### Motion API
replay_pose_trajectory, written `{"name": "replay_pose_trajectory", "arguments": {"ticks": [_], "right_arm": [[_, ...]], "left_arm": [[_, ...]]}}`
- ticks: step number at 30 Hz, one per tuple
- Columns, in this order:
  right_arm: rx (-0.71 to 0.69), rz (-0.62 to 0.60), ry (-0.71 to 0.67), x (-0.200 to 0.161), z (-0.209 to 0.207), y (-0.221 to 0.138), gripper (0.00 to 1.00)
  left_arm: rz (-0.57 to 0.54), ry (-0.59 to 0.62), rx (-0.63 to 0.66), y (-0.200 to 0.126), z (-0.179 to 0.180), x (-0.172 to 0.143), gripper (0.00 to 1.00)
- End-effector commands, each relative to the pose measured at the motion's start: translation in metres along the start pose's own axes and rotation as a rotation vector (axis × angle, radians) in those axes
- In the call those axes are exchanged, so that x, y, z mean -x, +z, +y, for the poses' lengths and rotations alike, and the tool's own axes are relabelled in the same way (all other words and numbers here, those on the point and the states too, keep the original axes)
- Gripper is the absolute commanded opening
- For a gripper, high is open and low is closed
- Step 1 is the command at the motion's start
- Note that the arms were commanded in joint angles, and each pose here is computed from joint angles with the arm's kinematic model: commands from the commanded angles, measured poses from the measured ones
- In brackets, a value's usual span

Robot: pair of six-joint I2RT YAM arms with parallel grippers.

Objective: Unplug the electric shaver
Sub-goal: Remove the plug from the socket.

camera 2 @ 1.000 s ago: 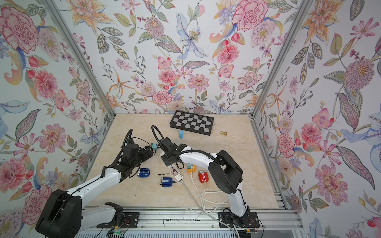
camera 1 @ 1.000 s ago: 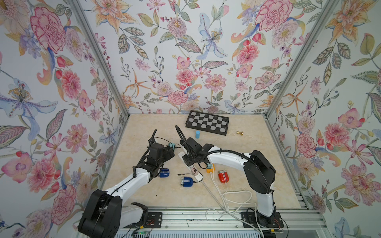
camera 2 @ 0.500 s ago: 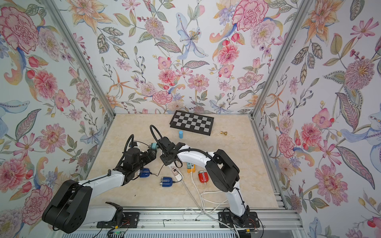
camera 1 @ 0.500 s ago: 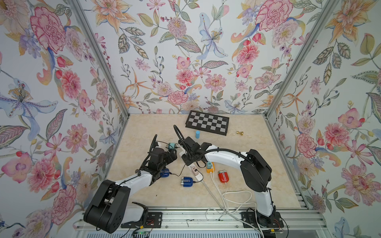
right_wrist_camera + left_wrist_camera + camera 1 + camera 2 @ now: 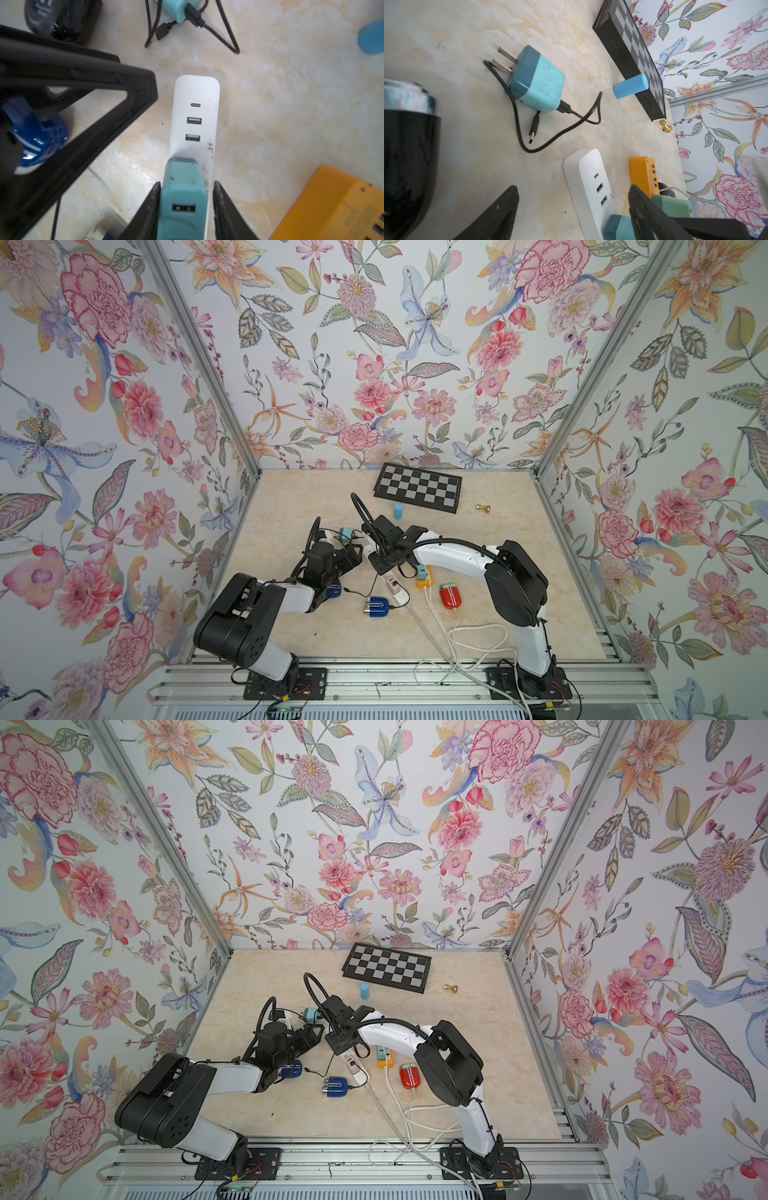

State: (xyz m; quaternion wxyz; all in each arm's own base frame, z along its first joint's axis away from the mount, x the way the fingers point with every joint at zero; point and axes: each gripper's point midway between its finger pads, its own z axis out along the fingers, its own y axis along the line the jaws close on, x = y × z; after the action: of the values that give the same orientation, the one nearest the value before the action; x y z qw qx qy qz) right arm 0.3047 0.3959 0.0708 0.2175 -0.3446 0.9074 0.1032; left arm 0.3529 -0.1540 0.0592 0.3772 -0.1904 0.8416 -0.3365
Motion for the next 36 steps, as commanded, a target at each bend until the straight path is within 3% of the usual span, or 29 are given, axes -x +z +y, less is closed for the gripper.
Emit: {"name": "replay_pose_trajectory", "arguments": {"ticks": [1,9,36], "right_arm": [[0.007,0.030,0.002,-0.001,0.000,0.000,0.30],[0.035,0.024,0.028,0.003,-0.003,-0.004,0.18],[0.146,-0.147,-0.016,0.036,0.011,-0.042,0.13]], "left_arm": [[-0.015,-0.019,-0.051,0.010,-0.012,0.011,0.85],[0.013,-0.070,-0.095,0.012,-0.009,-0.002,0.83],[0.083,-0.150,-0.167,0.027,-0.004,-0.019,0.84]]}}
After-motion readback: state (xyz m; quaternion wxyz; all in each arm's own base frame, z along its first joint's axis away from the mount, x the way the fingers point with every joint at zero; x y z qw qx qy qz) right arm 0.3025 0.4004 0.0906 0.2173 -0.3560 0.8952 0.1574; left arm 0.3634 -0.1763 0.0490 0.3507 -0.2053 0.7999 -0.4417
